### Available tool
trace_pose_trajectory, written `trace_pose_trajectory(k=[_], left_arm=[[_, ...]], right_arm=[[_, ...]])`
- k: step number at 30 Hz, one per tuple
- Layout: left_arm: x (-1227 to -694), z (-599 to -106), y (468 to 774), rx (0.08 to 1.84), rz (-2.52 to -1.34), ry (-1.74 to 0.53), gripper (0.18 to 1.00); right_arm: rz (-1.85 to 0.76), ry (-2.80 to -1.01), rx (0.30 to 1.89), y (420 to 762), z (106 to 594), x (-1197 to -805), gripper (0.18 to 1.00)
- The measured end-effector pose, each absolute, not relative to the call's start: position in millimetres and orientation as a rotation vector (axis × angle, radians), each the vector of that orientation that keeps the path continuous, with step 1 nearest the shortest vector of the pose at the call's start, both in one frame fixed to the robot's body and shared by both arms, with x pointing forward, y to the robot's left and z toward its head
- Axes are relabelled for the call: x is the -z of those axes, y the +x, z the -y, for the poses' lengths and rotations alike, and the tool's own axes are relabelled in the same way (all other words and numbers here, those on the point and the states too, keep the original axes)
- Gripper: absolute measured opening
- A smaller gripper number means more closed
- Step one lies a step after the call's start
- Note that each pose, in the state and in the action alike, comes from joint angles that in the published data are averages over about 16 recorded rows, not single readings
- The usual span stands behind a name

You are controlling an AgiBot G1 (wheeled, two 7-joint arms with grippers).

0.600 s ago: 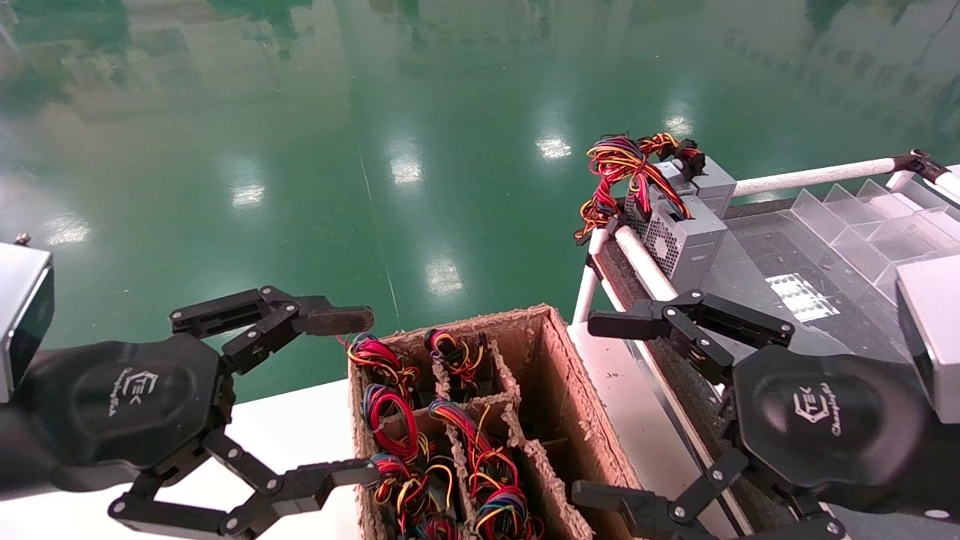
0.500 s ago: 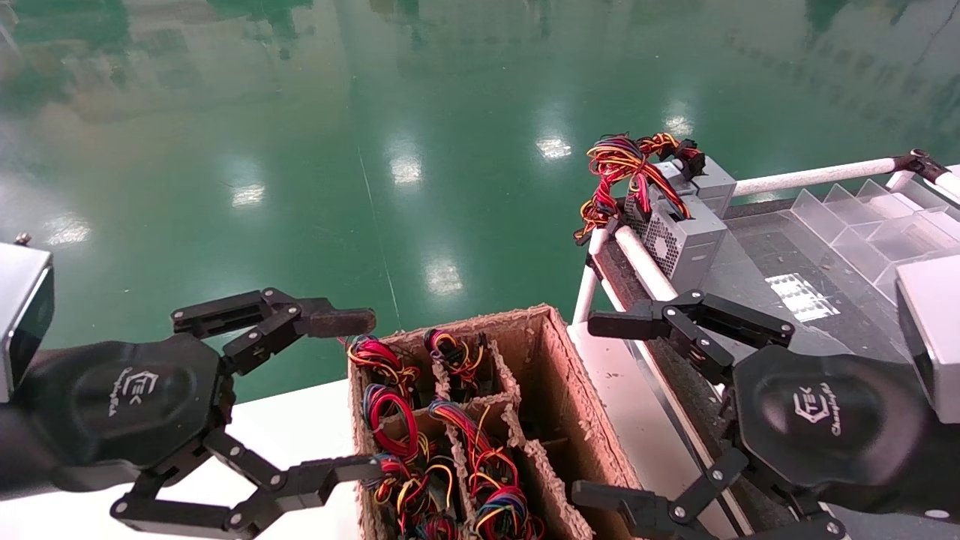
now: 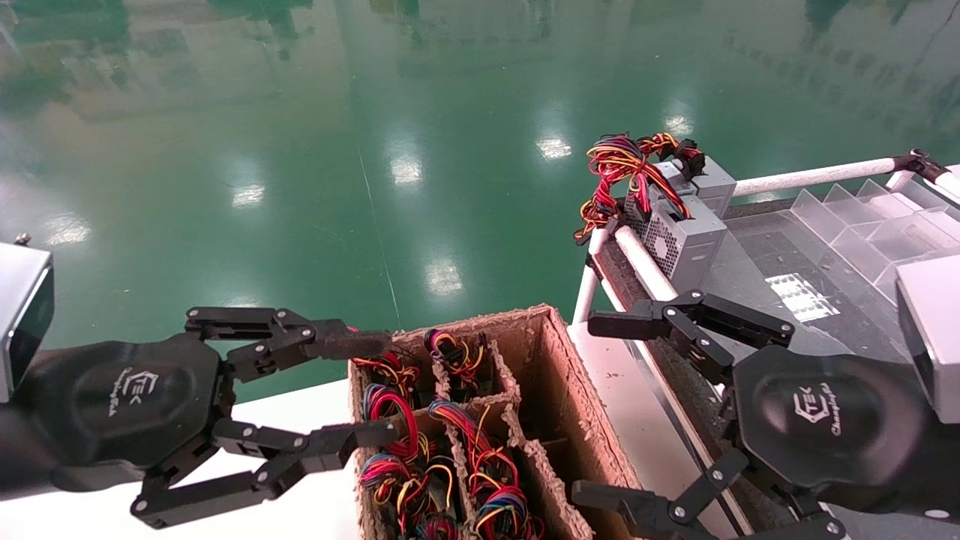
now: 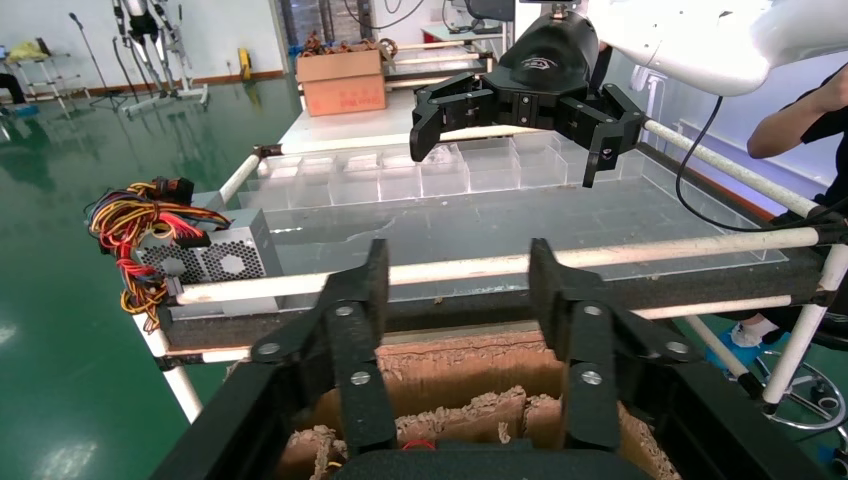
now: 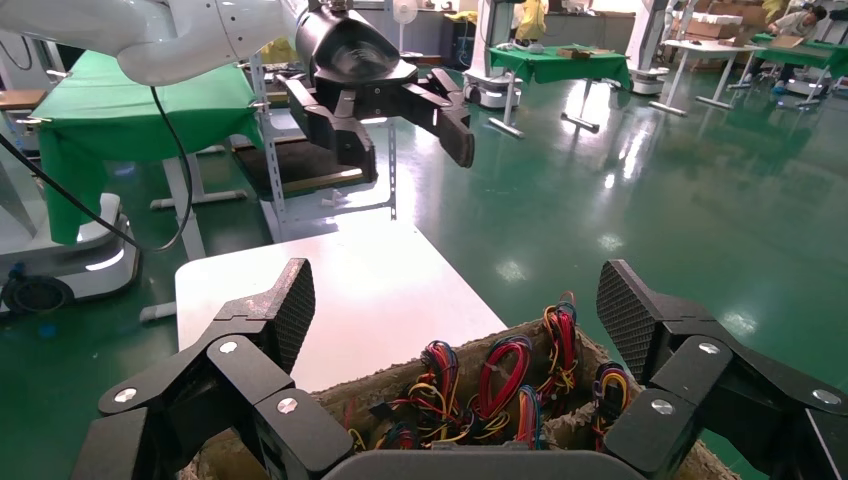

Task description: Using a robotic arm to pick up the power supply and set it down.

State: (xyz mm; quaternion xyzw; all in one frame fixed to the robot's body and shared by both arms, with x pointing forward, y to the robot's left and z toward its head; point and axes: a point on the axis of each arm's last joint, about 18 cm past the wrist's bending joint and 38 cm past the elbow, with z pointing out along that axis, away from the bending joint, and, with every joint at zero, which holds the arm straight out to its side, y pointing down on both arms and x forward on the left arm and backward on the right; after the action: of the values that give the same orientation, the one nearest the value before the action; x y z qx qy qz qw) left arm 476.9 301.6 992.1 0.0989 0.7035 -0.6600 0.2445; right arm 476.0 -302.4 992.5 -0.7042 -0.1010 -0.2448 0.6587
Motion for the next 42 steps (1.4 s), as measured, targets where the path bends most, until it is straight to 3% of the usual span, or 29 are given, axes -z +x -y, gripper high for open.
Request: trace_pose_trajectory(k=[8,21,33,42], left_arm=[[-992.1,-301.6,476.9,1.802,-1.921,0.270,0.469],[-992.1,-301.6,476.9,1.802,-1.921,0.270,0.258],[-992.1,-301.6,476.9,1.802,-1.921,0.270,0.226],[-992.1,-301.6,477.0,1.802,-1.921,0.270,0.310]], right_arm=[[0.229,-1.594,0.554,476.0,302.4,-992.5,1.001],[0.229,-1.594,0.554,476.0,302.4,-992.5,1.001],[0.228,-1.595,0.555,476.0,302.5,-992.4,1.001],[0.190,-1.620,0.571,485.6,302.0,-986.0,1.001]])
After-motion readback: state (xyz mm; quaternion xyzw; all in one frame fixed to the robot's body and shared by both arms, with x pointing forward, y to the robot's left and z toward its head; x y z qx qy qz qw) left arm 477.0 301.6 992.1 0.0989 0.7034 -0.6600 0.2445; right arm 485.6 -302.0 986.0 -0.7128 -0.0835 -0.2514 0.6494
